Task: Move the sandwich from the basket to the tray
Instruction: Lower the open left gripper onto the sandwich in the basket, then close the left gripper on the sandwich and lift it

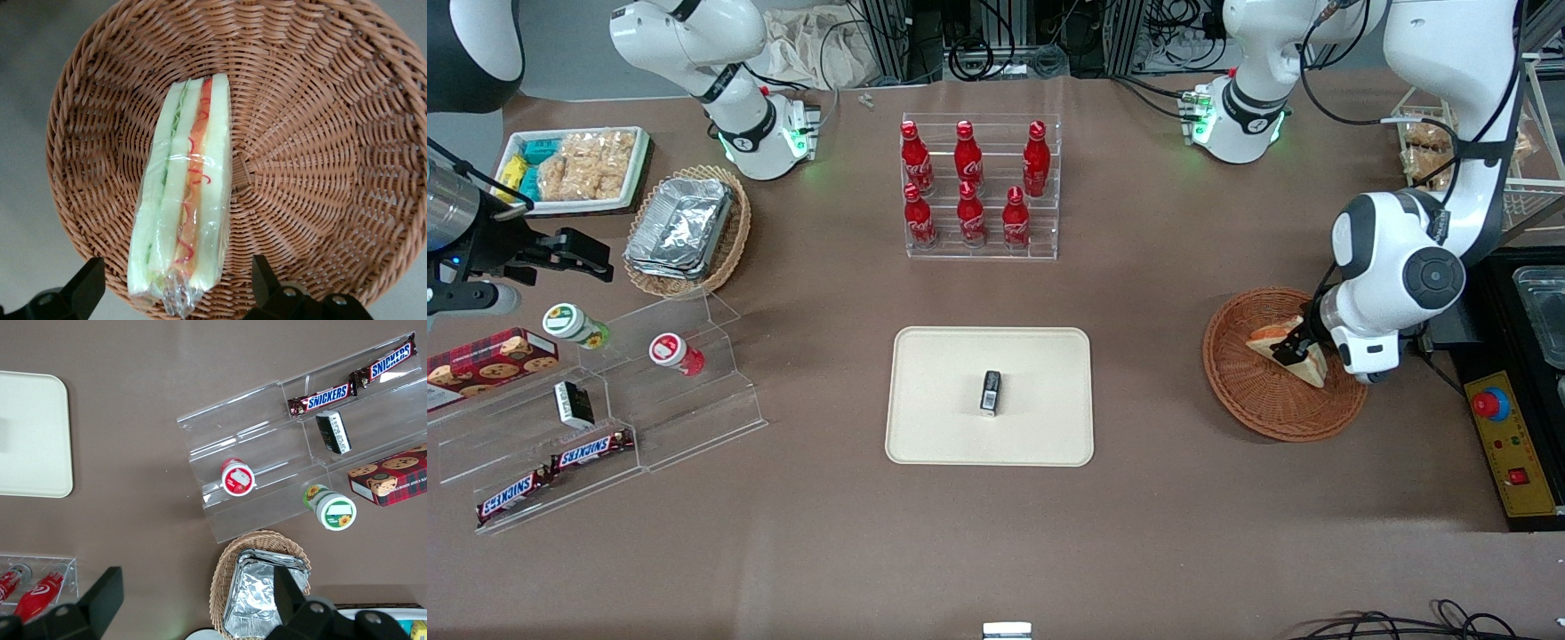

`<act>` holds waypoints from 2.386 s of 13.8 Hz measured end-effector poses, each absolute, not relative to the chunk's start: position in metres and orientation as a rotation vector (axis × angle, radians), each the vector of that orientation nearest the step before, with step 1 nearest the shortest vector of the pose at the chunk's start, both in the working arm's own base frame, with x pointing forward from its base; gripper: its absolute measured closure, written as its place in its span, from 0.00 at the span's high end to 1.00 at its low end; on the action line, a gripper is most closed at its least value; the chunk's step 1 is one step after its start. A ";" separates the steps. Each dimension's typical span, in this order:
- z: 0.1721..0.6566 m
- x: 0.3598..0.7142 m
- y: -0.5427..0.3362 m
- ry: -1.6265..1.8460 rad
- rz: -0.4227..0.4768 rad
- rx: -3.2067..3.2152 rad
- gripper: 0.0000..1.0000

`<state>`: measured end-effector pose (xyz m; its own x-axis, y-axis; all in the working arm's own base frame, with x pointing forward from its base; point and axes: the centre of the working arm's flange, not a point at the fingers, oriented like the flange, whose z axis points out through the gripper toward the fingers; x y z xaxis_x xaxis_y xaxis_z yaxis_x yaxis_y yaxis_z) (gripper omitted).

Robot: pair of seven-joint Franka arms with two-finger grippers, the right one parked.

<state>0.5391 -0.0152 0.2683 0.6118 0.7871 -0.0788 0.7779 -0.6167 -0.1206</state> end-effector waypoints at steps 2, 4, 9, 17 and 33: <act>0.263 0.540 -0.011 -1.349 0.188 -2.746 0.99; 0.255 0.541 -0.008 -1.354 0.188 -2.742 0.99; 0.241 0.542 -0.005 -1.360 0.184 -2.737 0.95; 0.249 0.545 -0.005 -1.367 0.150 -2.748 0.33; 0.465 0.565 -0.097 -0.677 0.145 -3.086 0.17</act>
